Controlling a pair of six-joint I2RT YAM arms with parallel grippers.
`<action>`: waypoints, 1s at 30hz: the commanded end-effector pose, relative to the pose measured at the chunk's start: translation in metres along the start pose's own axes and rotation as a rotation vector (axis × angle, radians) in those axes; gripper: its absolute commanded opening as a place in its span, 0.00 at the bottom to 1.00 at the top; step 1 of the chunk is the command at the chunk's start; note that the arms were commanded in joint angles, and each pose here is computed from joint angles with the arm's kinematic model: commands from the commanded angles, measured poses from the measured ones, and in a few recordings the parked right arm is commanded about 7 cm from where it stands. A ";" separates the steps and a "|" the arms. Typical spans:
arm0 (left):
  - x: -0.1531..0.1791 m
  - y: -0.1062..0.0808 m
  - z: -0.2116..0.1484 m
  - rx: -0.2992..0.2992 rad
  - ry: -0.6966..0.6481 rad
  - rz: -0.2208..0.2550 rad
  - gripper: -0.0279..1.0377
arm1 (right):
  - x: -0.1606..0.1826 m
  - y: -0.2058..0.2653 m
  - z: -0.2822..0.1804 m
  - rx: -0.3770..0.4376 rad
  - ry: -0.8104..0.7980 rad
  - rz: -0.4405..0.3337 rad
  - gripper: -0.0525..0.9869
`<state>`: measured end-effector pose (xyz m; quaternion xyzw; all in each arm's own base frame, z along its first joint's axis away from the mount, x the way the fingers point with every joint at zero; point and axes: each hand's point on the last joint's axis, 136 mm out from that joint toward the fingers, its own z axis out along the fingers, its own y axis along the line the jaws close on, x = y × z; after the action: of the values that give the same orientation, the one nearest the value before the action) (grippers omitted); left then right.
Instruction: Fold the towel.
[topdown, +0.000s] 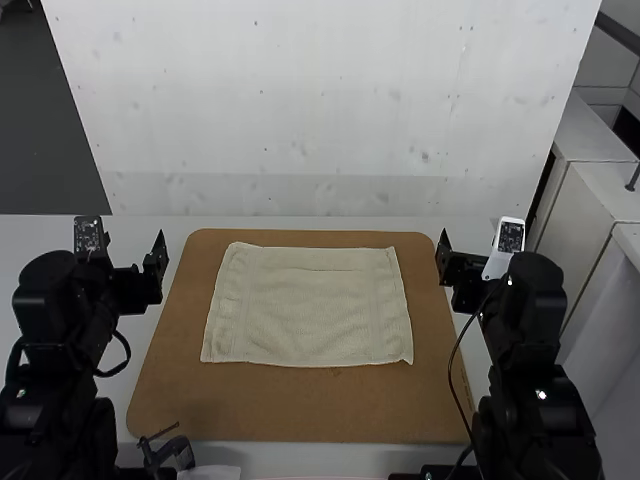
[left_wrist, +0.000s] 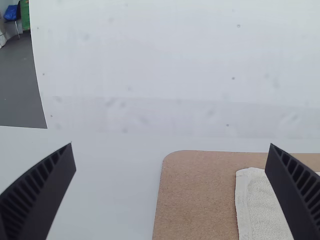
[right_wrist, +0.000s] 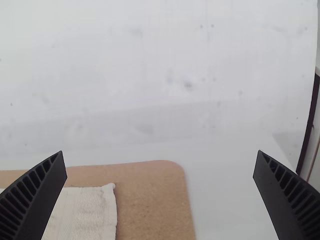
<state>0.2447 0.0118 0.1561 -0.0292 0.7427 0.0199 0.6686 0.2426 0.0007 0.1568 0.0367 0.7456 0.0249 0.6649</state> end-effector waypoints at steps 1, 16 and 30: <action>-0.033 0.000 -0.009 -0.002 -0.081 0.039 0.94 | -0.007 0.003 -0.003 -0.012 -0.009 0.002 0.97; -0.009 -0.023 0.032 0.072 0.368 0.047 0.94 | 0.015 0.021 0.040 -0.061 0.423 0.024 0.98; 0.014 -0.033 0.067 0.108 0.525 0.079 0.92 | 0.086 0.040 0.149 -0.102 0.767 0.046 0.97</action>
<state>0.3040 -0.0130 0.1177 0.0217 0.9029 0.0023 0.4293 0.3597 0.0357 0.0592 0.0144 0.9363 0.0766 0.3426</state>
